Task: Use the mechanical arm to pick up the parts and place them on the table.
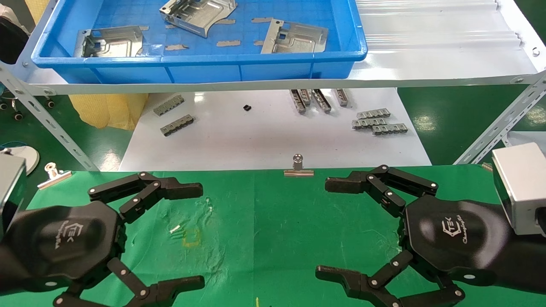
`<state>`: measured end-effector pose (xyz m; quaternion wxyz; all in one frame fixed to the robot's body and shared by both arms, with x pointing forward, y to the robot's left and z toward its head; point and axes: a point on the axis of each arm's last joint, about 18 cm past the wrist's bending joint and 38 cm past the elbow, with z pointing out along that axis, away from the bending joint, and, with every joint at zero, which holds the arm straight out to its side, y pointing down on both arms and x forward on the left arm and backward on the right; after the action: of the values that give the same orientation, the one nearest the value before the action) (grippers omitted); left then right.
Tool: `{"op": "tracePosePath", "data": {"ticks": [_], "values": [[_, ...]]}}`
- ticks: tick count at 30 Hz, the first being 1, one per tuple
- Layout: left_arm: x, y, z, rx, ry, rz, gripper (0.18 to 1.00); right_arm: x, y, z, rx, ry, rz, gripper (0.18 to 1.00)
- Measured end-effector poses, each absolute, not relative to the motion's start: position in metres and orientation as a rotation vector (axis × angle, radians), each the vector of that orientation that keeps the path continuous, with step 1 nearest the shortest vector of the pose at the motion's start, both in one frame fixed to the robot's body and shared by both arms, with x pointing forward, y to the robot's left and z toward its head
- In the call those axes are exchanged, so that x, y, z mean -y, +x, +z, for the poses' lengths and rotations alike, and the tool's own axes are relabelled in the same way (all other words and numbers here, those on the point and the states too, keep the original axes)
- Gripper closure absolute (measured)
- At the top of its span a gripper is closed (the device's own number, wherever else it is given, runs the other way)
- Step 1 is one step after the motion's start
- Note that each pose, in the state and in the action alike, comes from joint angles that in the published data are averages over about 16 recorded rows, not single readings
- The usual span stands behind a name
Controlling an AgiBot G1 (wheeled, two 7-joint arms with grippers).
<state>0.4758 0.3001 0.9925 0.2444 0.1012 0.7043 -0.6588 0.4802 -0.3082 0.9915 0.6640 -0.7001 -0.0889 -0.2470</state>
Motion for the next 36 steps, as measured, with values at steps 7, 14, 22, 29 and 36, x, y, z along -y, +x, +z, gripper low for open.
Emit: {"op": "tracePosePath", "data": {"ticks": [7,14,22,29,36], "values": [[-0.3001,0.4758,0.9925,-1.923,0.276,-1.799,0.183,0.3082,0.4802,0.9915,0.201,-1.582,-0.558,0.179],[-0.3001,0.4758,0.9925,-1.923,0.276,-1.799,0.183,0.3082,0.4802,0.9915,0.201,-1.582,-0.558,0.190],[-0.3001,0.4758,0.9925,-1.923,0.276,-1.799,0.183,0.3082,0.4802,0.9915,0.201,-1.582,-0.558,0.241],[-0.3001,0.4758,0.9925,-1.923,0.276,-1.799,0.183,0.3082,0.4802,0.9915,0.201,-1.582,-0.558,0.335],[-0.3001,0.4758,0.9925,-1.923,0.276,-1.799,0.183,0.3082,0.4802,0.9915,0.201,-1.582,-0.558,0.475]]}}
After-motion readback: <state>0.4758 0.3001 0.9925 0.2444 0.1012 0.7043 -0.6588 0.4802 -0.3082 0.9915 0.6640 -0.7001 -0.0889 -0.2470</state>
